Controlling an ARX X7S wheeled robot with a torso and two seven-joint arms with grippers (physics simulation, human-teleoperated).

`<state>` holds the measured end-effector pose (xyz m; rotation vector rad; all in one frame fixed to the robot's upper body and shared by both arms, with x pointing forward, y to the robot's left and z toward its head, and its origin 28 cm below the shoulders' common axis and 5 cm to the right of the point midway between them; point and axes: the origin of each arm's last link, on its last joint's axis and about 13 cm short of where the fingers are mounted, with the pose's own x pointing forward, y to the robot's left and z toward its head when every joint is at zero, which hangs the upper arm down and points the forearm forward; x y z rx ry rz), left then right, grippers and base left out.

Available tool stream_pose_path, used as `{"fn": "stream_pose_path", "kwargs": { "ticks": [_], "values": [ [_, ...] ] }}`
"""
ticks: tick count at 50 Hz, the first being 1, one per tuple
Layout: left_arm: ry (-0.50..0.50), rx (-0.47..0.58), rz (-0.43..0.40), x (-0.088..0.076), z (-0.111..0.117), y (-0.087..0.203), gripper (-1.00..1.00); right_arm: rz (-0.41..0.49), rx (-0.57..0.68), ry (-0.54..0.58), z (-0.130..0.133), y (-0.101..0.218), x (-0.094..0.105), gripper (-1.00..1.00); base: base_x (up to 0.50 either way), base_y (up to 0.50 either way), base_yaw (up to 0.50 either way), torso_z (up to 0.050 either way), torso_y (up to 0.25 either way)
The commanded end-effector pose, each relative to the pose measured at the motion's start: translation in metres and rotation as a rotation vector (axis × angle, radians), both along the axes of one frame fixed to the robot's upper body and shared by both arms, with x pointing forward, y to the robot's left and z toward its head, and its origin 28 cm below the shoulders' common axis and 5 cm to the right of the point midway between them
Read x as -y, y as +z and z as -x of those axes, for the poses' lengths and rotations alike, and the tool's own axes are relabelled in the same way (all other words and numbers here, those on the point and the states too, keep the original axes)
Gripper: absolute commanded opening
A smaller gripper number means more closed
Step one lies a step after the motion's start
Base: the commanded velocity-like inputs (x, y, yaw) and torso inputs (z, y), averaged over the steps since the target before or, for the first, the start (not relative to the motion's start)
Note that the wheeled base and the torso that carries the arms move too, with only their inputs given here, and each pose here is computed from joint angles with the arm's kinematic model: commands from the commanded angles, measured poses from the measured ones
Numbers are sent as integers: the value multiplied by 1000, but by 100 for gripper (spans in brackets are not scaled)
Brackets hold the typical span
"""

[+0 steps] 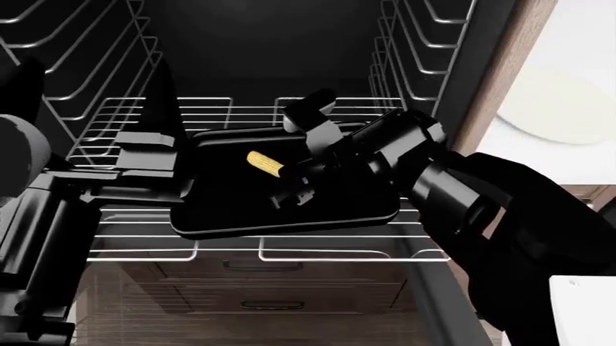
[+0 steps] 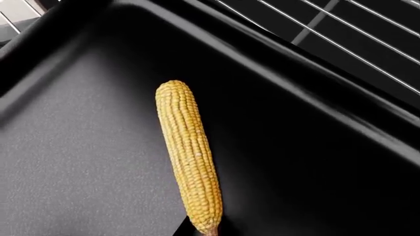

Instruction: Pick the corn from the oven and place it on the plate on the counter.

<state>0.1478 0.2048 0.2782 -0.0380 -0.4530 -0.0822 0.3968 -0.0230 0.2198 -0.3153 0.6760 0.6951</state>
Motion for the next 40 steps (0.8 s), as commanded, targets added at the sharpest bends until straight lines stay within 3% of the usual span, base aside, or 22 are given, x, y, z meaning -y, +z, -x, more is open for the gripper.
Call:
{"fn": "stream_pose_path", "kwargs": {
  "ticks": [1, 16, 40],
  "values": [
    [-5, -1, -2, 1, 0, 0, 100, 0, -17, 3, 1, -5, -1, -100, 0, 0, 0, 0, 0],
    [-7, 0, 1, 1, 2, -2, 100, -3, -16, 12, 3, -6, -4, -100, 0, 0, 0, 0, 0],
    [-23, 2, -2, 3, 5, 0, 100, -59, 69, 112, 12, 30, -23, -100, 0, 0, 0, 0, -1]
  ]
}}
